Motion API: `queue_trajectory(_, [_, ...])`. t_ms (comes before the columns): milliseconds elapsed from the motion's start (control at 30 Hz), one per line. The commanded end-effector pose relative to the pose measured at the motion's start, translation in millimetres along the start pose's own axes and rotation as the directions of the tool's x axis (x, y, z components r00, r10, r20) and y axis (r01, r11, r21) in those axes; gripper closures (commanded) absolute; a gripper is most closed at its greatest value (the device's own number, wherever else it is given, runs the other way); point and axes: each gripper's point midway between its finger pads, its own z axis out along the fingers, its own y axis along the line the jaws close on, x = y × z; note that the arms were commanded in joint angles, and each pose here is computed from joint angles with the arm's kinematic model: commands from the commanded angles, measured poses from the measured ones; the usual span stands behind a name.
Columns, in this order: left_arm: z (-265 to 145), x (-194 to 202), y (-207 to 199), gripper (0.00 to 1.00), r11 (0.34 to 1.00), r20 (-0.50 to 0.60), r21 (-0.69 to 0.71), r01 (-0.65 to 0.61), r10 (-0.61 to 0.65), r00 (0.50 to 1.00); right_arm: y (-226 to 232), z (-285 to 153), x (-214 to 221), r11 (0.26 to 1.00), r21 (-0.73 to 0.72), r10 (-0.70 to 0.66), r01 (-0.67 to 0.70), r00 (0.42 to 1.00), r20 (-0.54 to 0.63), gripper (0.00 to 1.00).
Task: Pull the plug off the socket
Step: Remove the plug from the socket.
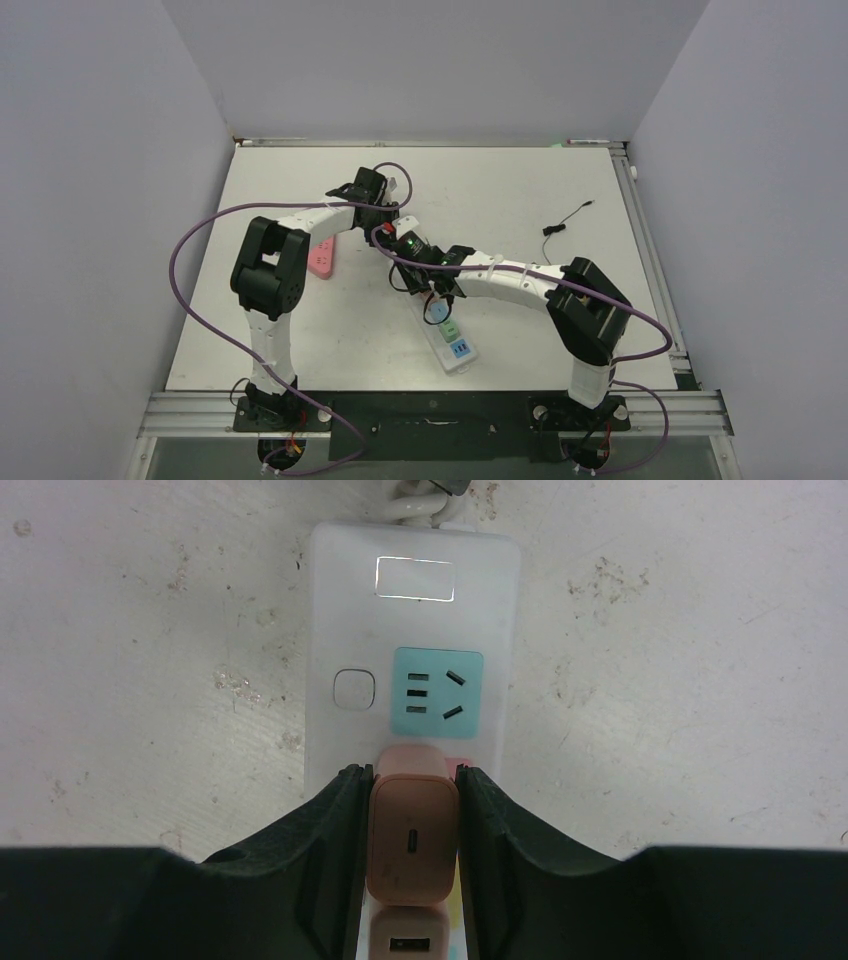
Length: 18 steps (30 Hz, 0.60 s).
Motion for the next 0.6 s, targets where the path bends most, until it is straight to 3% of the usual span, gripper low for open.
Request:
queue_trajectory(0, [9.7,-3.4,18.4,1.0,0.996,0.005,-0.081,-0.028,0.028,1.0,4.3,-10.4,-9.6,0.997,-0.057,0.055,-0.053,0.998,0.032,0.95])
queue_trajectory(333, [10.2,-3.3,19.1,1.0,0.996,0.005,-0.082,-0.03,0.031,1.0,-7.0,-6.8,-4.6,0.953,-0.224,0.207,-0.204,0.978,-0.009,0.95])
queue_trajectory(567, [11.1,-3.3,19.4,1.0,0.996,0.003,-0.082,-0.031,0.031,1.0,-14.9,-5.8,-3.5,0.957,-0.205,0.207,-0.204,0.978,-0.008,0.95])
